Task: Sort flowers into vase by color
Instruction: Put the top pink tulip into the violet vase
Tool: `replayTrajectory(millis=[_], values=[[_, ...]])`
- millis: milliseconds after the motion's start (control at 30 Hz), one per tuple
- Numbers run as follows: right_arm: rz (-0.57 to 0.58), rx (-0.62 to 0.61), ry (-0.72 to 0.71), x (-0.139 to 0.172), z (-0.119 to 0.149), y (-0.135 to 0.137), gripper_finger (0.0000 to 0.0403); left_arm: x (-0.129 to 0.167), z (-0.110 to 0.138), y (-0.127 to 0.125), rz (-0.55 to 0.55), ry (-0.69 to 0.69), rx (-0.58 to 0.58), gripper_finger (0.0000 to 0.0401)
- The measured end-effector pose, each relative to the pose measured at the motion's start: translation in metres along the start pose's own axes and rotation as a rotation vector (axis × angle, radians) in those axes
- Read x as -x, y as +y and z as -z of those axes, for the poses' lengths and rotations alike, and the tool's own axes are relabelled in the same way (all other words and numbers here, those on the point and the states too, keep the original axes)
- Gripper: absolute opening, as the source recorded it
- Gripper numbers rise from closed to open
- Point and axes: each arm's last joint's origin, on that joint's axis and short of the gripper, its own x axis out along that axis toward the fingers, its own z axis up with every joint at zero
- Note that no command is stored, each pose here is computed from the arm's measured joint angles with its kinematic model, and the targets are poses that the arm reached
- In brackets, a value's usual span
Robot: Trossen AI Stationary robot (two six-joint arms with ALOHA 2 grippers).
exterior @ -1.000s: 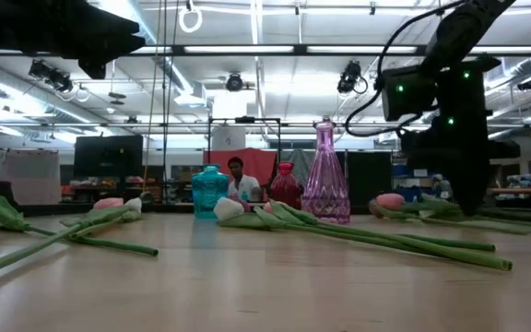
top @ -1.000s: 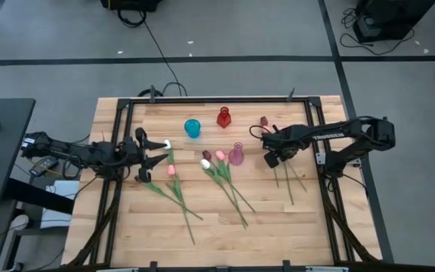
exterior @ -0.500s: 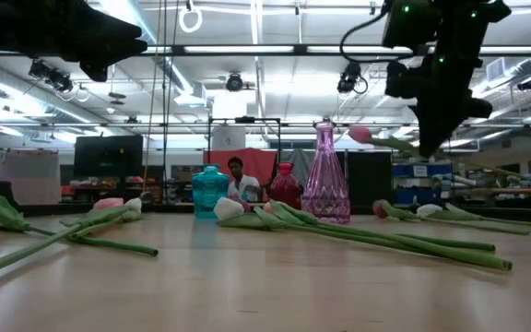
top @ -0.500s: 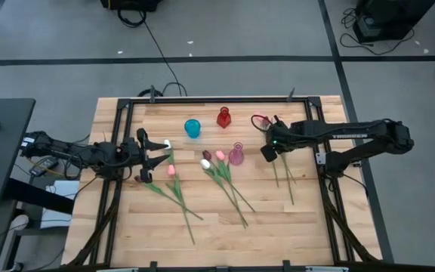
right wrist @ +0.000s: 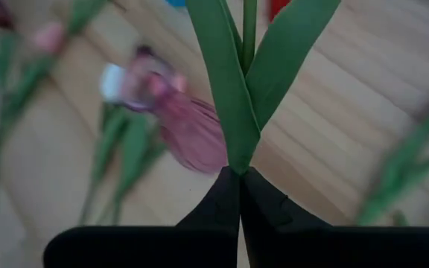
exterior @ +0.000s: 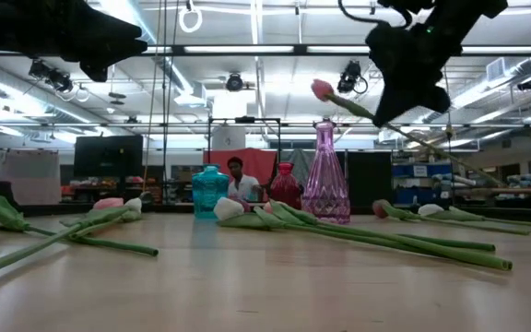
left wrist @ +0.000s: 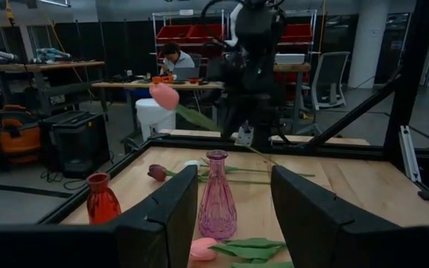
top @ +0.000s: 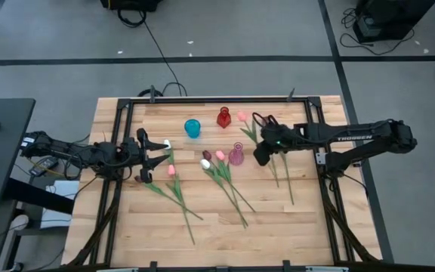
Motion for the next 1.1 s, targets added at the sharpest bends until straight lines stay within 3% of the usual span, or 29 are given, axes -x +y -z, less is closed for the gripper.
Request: replayTrajectory(millis=[433, 700, 867, 1100], values=[[-0.192, 0.137, -0.179, 0.005, -0.012, 0.024, 0.0011, 0.000, 0.001, 0.000, 0.000, 0.005, 0.020, 0.0176], [-0.308, 0.278, -0.510, 0.022, -0.035, 0.042, 0.0011, 0.000, 0.000, 0.000, 0.000, 0.005, 0.021, 0.0176], [-0.285, 0.341, -0.679, 0.029, -0.047, 0.045, 0.0011, 0.000, 0.000, 0.000, 0.000, 0.005, 0.024, 0.0176], [-0.200, 0.372, -0.757, 0.031, -0.056, 0.038, 0.0011, 0.000, 0.000, 0.000, 0.000, 0.004, 0.025, 0.0176]])
